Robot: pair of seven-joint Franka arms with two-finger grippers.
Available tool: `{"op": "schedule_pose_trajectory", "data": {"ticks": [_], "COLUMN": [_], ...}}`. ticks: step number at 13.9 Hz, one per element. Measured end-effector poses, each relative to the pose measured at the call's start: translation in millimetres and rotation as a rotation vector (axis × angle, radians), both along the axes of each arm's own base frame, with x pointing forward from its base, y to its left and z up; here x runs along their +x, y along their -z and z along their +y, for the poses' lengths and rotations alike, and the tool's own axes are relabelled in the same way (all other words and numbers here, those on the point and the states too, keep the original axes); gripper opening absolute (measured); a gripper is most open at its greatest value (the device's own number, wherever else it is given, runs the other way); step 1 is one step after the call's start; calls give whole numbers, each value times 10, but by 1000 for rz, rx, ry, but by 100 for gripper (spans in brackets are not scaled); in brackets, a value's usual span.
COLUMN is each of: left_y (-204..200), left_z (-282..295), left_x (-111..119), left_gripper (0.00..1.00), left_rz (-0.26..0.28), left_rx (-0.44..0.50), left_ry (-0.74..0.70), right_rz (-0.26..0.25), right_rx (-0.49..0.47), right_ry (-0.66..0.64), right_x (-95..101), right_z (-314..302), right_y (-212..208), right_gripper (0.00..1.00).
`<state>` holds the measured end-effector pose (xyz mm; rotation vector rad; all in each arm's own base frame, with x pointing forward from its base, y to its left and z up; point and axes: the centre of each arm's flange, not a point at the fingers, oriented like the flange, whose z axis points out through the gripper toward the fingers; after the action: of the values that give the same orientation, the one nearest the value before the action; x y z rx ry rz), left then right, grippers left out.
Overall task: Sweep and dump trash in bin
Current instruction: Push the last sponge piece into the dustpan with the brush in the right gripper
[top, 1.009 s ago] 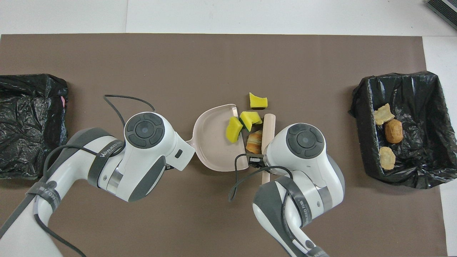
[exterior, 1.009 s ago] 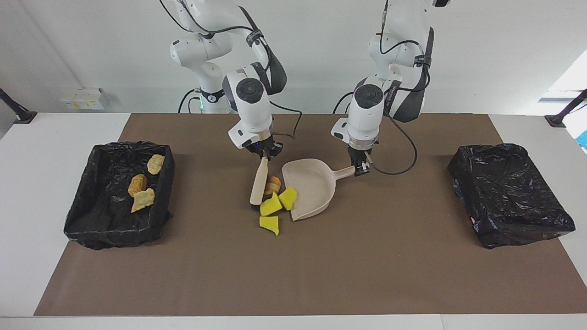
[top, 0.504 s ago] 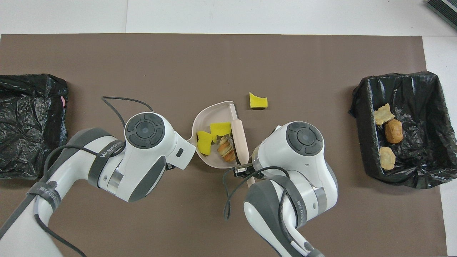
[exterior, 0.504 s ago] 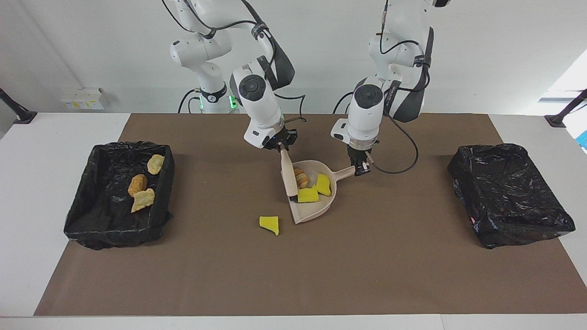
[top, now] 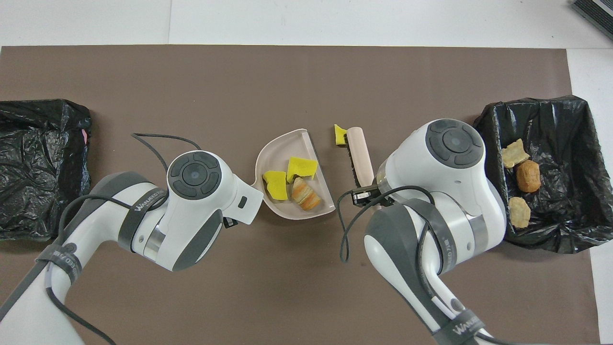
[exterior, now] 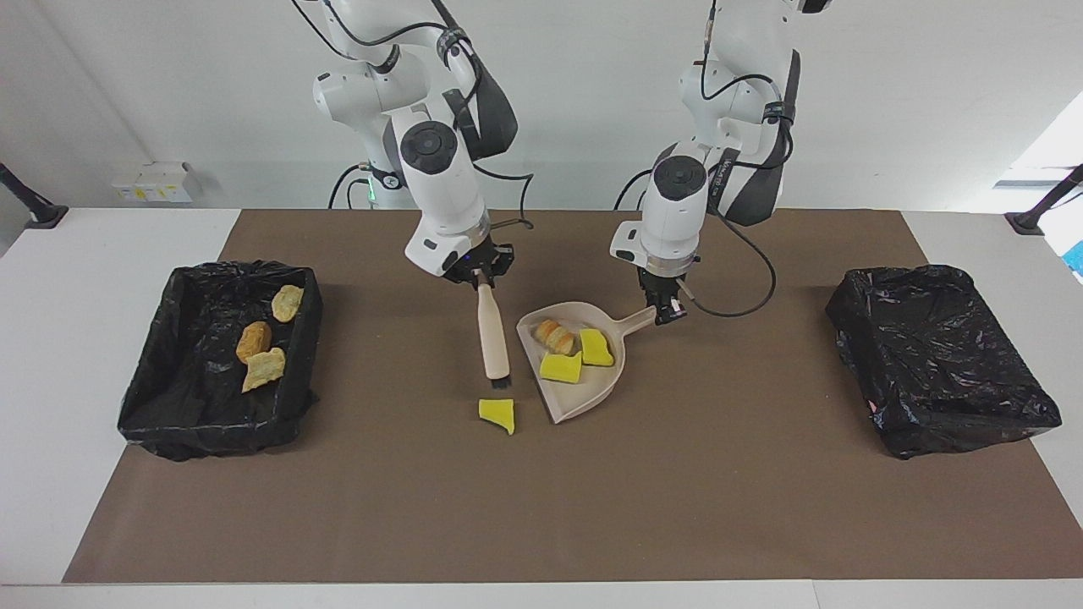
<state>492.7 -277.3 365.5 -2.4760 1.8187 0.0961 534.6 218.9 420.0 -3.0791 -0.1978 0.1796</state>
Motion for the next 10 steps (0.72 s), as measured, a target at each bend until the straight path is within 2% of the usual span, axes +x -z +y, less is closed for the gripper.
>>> {"op": "schedule_pose_trajectory", "data": {"ticks": [4, 6, 8, 10], "left_y": [0, 2, 2, 2], "left_z": [-1, -1, -1, -1], "left_x": [-1, -1, -2, -2], "left_gripper": [33, 33, 33, 33], "left_rz": [-1, -5, -7, -8], "left_rx": [0, 1, 1, 1], "left_ry": [-14, -58, -82, -89], "right_rz": [-76, -81, -63, -59], "right_rx": [-66, -79, -78, -69], "right_ry": [-41, -92, -173, -265], "right_x": [325, 447, 459, 338], "right_z": [-349, -338, -141, 195], "right_y": [319, 617, 805, 799], "right_gripper": [25, 25, 25, 25]}}
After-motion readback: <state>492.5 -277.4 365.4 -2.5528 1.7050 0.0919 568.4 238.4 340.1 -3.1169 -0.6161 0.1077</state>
